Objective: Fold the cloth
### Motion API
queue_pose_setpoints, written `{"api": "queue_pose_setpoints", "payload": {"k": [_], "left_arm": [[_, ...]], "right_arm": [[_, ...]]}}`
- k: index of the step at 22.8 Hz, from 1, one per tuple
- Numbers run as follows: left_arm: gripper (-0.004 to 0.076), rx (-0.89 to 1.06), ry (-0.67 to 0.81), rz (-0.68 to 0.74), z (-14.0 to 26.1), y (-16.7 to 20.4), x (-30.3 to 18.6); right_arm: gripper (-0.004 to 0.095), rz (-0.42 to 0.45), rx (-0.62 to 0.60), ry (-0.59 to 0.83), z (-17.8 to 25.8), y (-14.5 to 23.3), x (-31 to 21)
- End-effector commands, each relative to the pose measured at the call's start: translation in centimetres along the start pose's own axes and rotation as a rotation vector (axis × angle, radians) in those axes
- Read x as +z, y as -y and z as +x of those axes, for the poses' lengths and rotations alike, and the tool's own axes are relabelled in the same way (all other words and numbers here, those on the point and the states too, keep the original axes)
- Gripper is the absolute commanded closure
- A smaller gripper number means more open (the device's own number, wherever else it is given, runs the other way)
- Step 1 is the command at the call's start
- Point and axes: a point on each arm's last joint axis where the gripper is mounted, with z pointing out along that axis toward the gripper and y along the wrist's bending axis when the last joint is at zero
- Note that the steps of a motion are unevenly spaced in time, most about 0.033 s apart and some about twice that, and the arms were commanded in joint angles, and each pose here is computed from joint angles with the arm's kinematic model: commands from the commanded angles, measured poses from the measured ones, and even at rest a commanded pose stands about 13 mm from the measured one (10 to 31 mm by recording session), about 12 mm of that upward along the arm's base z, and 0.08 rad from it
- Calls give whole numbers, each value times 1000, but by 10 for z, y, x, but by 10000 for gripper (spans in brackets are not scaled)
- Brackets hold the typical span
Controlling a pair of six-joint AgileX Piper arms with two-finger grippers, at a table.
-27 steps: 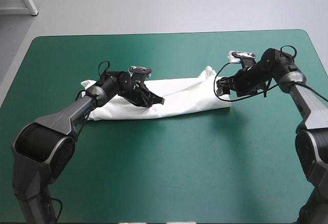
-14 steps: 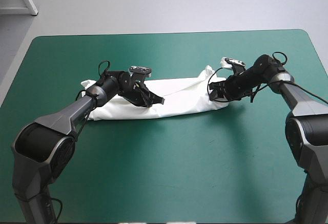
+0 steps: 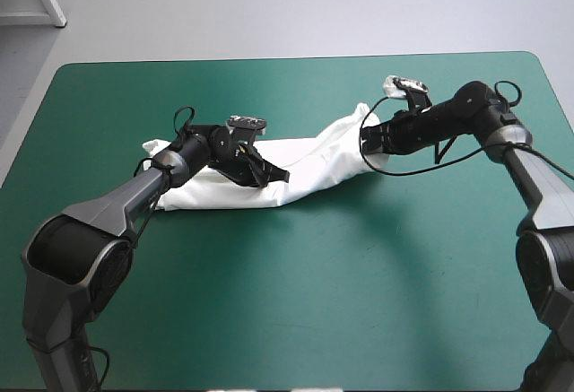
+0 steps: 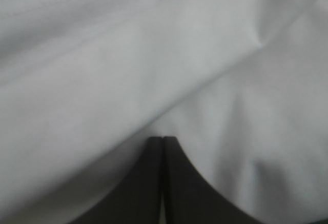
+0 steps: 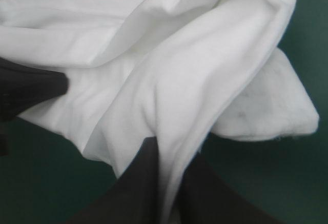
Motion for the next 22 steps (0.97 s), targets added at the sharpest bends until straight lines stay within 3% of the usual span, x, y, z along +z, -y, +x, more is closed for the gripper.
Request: {"api": "queue_pose_setpoints", "payload": {"k": [1,3,7,12,22], "left_arm": [[734,5,56,52,-6,24,-13],[734,-20,57,80,-6,28,-13],[734,-30,55,93,-6,29,-13],[734,-27,67,97,-8,30,-19],[734,113,197,-77,-3,35,-152]], "right_arm": [[922,-110,-113,142,-18,-55,-53],[922,-175,-174,146,-25,-82,-62],[922,-220,-243,190,-34,-120,-72],[922,-227,-288,215,-36,-140,-76],[922,-219,-283,235,-38,-140,-75]]}}
